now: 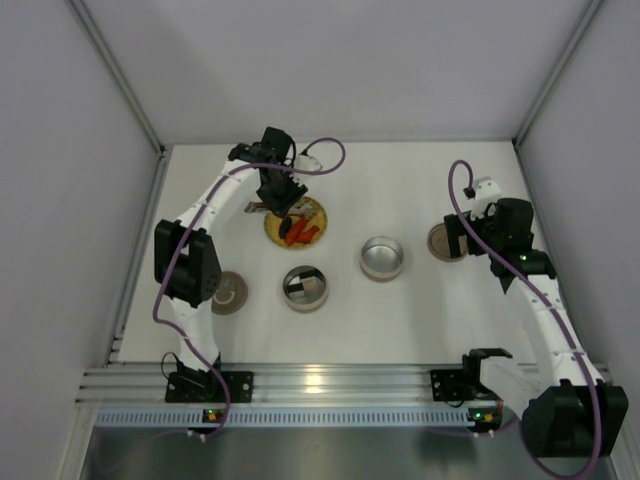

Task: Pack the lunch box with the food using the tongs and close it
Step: Pick up the fake food from the plate.

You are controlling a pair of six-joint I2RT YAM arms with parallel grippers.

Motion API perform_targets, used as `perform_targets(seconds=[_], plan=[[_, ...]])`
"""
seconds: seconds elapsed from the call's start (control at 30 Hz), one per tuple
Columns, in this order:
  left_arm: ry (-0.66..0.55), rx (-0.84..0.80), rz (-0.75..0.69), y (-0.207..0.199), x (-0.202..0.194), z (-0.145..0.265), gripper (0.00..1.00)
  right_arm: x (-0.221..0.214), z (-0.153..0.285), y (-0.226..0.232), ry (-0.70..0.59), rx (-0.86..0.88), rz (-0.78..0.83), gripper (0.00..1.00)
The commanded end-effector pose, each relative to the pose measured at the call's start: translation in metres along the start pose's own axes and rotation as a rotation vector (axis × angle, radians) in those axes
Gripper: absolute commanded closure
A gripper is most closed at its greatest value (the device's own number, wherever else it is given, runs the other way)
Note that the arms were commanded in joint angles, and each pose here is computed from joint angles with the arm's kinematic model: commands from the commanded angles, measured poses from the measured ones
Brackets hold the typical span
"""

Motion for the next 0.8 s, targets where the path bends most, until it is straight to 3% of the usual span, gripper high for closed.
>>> perform_targets(seconds=[0.0,0.2,0.43,0.6,0.77], plan=[[-0.001,-0.008,0.0,0.0,-0.001,0.002,0.52,0.022,0.002,-0.007,-0.062,-0.023,0.013,0.01],[0.012,-0.025,0.017,-0.004,-0.006,0.0,0.53,0.023,0.003,-0.007,-0.063,-0.022,0.013,0.01],[-0.061,0.005,0.028,0.0,0.008,0.018,0.63,0.025,0.004,-0.007,-0.068,-0.022,0.012,0.01],[-0.2,0.091,0.042,0.011,0.031,0.061,0.75,0.025,0.005,-0.007,-0.07,-0.016,0.007,0.01],[-0.324,0.152,0.026,0.012,0.041,0.12,0.81,0.029,0.006,-0.007,-0.079,-0.013,0.007,0.01]])
Point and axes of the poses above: each gripper's point midway between its finger pads, its own z axis back along the fingers, its own y axis along the line the jaws close on, x = y × z, the point moved 2 cm from there along z, back along the fingers, and after that the axes turned 7 degrees about z, right-handed, at the moved point
